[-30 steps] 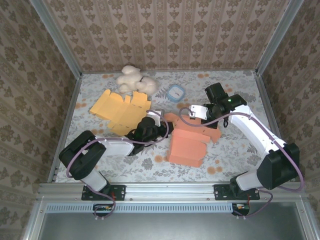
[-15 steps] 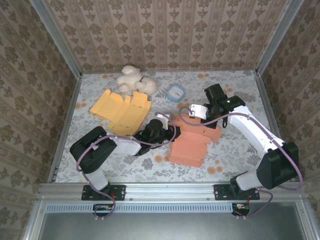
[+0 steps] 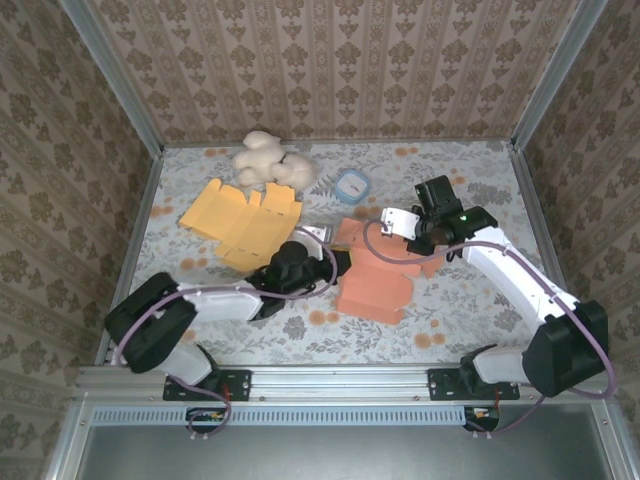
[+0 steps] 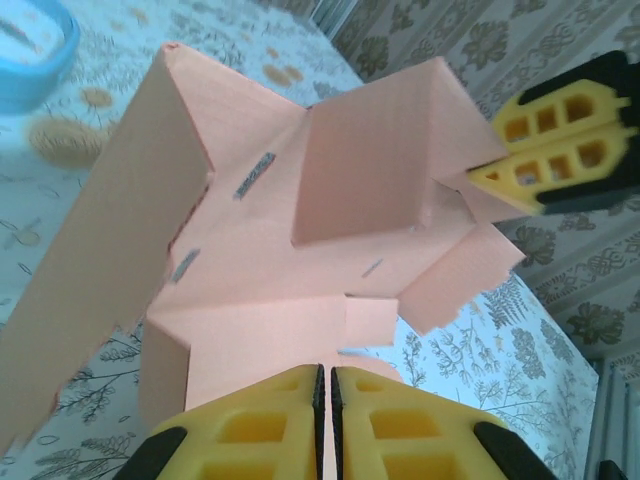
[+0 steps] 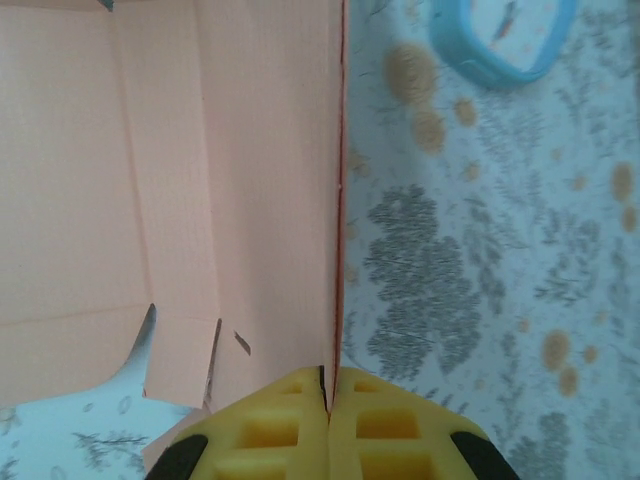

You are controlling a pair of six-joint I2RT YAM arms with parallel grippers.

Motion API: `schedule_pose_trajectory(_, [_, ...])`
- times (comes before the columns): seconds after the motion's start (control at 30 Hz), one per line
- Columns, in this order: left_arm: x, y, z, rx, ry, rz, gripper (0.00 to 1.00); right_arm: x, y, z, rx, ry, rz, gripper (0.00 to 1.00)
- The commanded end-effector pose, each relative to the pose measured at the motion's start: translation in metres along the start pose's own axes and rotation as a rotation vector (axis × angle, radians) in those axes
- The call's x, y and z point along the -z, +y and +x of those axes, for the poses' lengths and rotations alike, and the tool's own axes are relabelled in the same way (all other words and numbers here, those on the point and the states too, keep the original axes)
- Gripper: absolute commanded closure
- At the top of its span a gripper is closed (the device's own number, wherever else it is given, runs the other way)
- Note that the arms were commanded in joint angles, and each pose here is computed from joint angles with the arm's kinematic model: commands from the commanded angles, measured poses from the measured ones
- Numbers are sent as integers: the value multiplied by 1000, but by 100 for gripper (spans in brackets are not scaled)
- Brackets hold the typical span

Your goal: Fold the paper box

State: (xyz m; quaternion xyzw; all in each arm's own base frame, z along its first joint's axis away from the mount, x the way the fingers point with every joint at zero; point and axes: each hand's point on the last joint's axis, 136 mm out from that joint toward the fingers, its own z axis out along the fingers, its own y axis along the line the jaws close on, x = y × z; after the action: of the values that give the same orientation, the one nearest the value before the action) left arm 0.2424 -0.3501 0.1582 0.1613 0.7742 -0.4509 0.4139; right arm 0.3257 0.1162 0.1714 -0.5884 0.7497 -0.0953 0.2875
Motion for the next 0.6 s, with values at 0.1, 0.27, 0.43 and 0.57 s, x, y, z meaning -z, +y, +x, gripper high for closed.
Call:
schedule_pose_trajectory(0.1, [57,17,-14,-189,-106,-138,85,14,-15,-12,95,-54,153,100])
schedule_pose_trajectory(0.27, [101,53,-26,-203,-183,-305,84,12,-6,-28,181,-53,162,100])
schedule_pose_trajectory(0.43, [122,70,-29,-216,-226,-359,82,-1,0,-44,237,-37,168,100])
schedule_pose_trajectory(0.57, [127,80,-27,-239,-245,-379,82,-13,2,-56,281,-25,187,100])
